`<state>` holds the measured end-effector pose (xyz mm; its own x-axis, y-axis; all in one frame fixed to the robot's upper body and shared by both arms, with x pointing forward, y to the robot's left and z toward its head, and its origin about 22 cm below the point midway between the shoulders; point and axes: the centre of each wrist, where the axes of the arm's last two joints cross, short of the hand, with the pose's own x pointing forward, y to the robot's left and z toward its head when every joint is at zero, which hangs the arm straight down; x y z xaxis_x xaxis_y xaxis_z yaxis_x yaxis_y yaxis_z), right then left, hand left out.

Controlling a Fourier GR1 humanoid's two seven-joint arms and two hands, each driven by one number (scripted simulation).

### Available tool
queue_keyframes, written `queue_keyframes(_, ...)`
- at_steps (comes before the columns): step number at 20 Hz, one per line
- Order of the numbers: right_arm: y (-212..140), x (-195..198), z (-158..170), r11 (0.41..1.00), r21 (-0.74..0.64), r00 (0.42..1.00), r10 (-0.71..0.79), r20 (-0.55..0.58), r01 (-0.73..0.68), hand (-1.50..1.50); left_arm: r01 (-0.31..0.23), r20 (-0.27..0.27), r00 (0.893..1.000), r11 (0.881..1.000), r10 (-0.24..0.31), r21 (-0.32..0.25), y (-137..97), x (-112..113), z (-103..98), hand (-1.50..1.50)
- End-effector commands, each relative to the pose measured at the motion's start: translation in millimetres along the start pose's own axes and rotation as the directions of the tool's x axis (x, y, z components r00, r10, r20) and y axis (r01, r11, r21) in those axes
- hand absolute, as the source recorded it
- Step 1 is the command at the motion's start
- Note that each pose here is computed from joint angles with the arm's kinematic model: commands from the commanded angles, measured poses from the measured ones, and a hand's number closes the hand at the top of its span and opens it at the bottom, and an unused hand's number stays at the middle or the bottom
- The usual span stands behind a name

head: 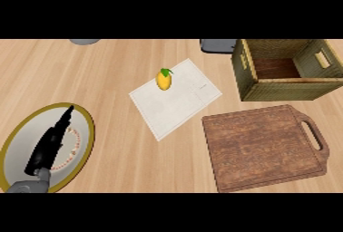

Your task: Pick the eggplant from the cutting board and place it in the basket

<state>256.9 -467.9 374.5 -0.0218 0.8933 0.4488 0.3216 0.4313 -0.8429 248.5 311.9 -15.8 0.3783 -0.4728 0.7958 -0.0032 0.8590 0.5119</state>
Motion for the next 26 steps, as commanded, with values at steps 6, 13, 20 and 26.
queue_keyframes(6,48,52,-37,0.994,0.107,0.999,-0.040,0.024,0.037,1.50,0.009,0.005,1.000,1.000,-0.009,0.006,-21,-6,11,0.00)
queue_keyframes(13,82,54,-54,0.988,0.153,1.000,0.002,-0.021,0.001,1.50,-0.019,0.010,1.000,1.000,0.019,-0.001,-9,-11,5,0.00)
queue_keyframes(20,132,42,-80,0.984,0.135,0.987,0.130,-0.093,-0.116,1.50,0.019,-0.004,1.000,1.000,-0.019,0.002,-9,4,15,0.00)
queue_keyframes(26,174,37,-92,0.986,0.167,0.994,0.014,-0.104,0.004,-1.50,-0.001,0.005,1.000,1.000,0.001,0.008,-4,10,12,0.00)
